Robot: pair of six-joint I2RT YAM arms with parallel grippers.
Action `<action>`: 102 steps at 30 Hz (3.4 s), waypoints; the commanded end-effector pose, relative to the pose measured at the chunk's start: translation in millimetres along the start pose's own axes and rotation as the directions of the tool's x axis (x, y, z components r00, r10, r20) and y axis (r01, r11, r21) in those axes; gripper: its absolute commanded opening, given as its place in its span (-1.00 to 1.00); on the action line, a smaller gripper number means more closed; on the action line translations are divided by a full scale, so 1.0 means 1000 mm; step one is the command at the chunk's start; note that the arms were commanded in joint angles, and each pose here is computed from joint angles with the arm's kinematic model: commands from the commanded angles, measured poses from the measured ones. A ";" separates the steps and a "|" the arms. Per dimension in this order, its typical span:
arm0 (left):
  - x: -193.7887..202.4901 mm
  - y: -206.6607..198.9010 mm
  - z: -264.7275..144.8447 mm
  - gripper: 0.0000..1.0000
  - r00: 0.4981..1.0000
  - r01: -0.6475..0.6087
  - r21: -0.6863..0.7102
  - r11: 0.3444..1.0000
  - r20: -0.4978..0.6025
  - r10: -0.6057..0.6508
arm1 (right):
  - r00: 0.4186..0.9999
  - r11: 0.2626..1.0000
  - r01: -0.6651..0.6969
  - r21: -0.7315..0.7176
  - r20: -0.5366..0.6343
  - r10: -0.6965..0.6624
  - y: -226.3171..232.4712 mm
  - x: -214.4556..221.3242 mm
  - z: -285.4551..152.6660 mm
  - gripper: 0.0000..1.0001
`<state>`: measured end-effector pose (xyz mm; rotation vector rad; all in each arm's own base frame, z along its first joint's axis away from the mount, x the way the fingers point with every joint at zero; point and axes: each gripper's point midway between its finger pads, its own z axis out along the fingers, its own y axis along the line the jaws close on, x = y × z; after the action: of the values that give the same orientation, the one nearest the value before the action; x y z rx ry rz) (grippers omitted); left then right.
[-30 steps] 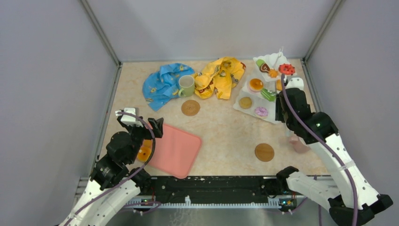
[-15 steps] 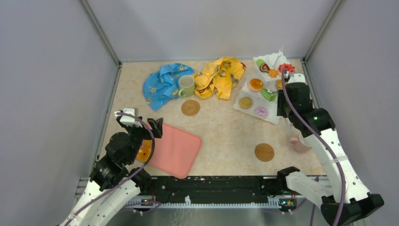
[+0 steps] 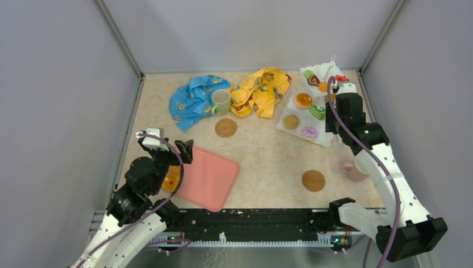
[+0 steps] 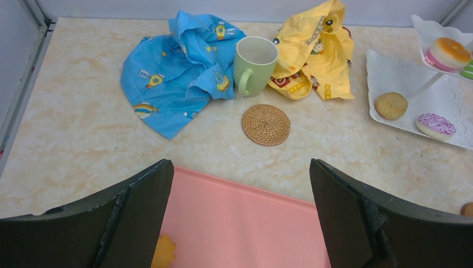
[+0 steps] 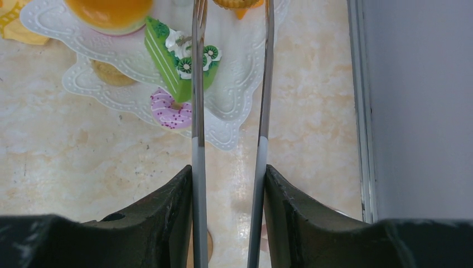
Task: Serve the afternoon tea
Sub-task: Place the desert on the desert table, then adjust the dessert on the tray.
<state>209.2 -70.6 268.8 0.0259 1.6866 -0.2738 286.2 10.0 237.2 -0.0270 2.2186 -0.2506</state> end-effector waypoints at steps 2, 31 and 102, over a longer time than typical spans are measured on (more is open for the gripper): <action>-0.008 -0.002 0.005 0.98 1.000 0.001 0.002 1.000 0.028 -0.001 | 0.995 0.999 -0.032 -0.009 0.095 0.032 -0.003 -0.027 -0.002 -0.10; -0.010 -0.002 0.003 0.98 0.999 -0.002 0.007 1.000 0.039 0.002 | 0.991 0.959 -0.120 -0.258 0.027 0.131 0.009 0.002 -0.104 -0.19; -0.174 -0.043 -0.030 0.98 0.987 0.067 0.137 0.988 0.135 -0.086 | 0.671 -0.033 0.688 -0.725 0.652 -0.353 0.499 0.148 -0.144 0.01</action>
<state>196.4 -83.9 447.5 0.0438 1.5458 -0.4380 127.2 488.9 95.4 -1.5632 1.6382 0.7547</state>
